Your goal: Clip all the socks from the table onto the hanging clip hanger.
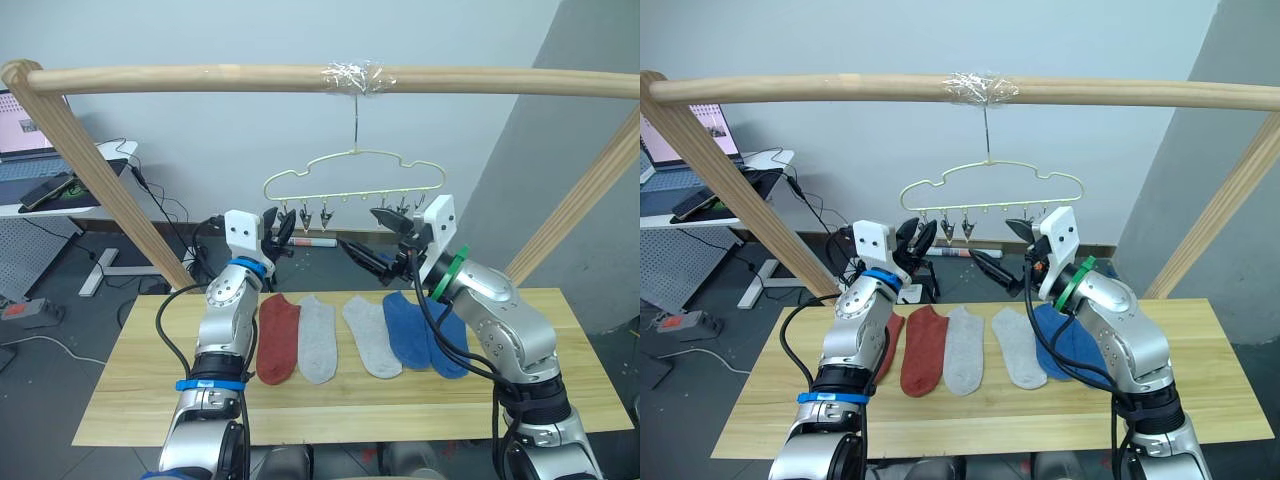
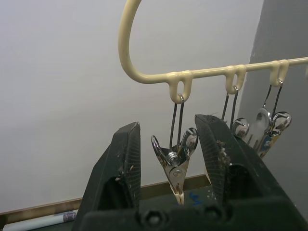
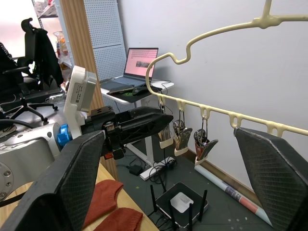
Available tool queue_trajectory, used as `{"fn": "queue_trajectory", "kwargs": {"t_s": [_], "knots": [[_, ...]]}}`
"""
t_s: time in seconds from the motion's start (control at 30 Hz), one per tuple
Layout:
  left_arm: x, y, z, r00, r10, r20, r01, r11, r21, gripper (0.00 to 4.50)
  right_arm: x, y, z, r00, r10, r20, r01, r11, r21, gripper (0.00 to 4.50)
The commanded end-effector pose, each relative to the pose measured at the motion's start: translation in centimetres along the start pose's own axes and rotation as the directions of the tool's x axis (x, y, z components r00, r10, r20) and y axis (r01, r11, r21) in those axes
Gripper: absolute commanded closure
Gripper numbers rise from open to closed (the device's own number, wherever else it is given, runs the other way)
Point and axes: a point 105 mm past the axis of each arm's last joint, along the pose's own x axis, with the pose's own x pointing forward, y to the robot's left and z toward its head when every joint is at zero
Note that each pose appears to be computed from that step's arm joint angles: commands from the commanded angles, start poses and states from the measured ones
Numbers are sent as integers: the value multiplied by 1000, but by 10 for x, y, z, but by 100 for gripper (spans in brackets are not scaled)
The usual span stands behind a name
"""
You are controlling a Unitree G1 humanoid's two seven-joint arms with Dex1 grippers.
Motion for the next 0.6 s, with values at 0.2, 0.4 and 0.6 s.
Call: {"fn": "queue_trajectory", "kwargs": {"t_s": [0.2,0.4,0.6], "knots": [[6,-5,14,999,-24,47,22,999,41,253,2,4,18,998,22,53,-20,999,-44,0],[5,-6,13,999,-26,47,24,999,45,253,1,4,18,998,22,52,-19,999,-45,0],[5,-6,14,998,-21,52,19,999,32,253,1,5,17,999,22,50,-21,999,-40,0]]}}
